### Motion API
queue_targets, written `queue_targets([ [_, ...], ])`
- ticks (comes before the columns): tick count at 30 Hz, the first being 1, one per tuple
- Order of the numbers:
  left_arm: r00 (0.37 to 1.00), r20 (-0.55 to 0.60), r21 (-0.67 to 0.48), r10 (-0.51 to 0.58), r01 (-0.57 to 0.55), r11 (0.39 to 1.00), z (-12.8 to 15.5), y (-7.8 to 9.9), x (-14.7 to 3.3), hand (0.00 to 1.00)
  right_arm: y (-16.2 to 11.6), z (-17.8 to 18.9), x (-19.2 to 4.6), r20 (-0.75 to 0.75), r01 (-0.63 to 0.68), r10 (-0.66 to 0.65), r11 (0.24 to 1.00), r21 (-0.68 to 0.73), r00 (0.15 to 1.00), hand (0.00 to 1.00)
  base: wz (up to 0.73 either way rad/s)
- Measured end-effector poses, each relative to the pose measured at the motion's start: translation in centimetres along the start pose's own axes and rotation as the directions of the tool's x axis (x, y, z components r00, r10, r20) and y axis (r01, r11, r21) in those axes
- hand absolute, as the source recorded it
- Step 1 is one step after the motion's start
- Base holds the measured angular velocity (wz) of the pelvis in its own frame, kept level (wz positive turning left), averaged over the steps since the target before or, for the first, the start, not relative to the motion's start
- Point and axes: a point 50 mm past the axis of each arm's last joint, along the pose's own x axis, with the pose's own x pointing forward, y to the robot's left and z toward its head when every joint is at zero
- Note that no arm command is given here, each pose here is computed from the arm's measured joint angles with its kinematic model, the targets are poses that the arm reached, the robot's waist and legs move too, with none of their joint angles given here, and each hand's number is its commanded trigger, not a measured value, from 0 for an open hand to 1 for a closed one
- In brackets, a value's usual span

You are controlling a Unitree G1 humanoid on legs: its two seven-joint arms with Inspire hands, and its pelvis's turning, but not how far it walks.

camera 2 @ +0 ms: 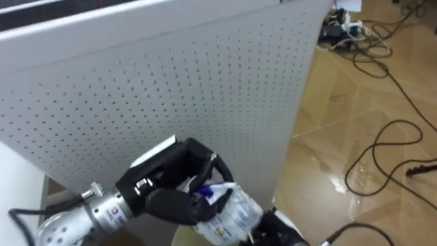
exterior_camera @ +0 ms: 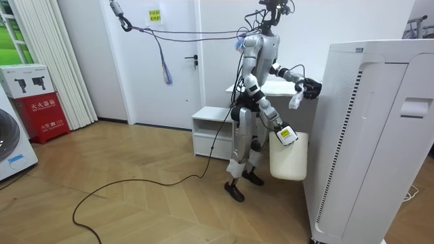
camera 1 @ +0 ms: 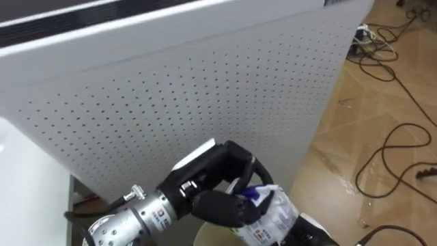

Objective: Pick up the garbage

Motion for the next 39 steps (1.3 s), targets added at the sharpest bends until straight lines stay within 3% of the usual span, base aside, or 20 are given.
queue_targets([
  [6,0.990,-0.136,0.117,0.033,-0.017,0.993,-2.2,0.0,-0.2,1.00,0.1,0.7,0.2,0.035,-0.014,0.014,1.000,0.000,0.999,1.00,0.08],
  [18,0.972,-0.205,0.102,0.111,-0.091,0.991,-4.6,0.5,-0.9,1.00,-0.1,1.1,0.1,0.072,-0.014,0.014,1.000,0.007,0.997,1.00,0.00],
  [19,0.971,-0.210,0.103,0.117,-0.098,0.990,-4.7,0.6,-1.0,0.83,-0.1,1.1,0.1,0.072,-0.014,0.014,1.000,0.007,0.997,1.00,0.00],
  [22,0.961,-0.235,0.118,0.148,-0.123,0.985,-5.3,0.7,-1.2,0.00,-0.1,1.1,0.1,0.072,-0.013,0.012,1.000,0.009,0.997,1.00,0.00],
  [30,0.937,-0.284,0.117,0.203,-0.177,0.977,-6.7,0.9,-1.9,0.00,-0.1,1.1,0.1,0.080,-0.005,0.001,0.999,0.043,0.997,1.00,0.00],
  [39,0.925,-0.331,0.100,0.185,-0.160,0.982,-7.8,0.6,-2.4,0.00,-0.1,1.2,0.1,0.095,-0.006,0.002,0.999,0.039,0.996,1.00,0.01],
])
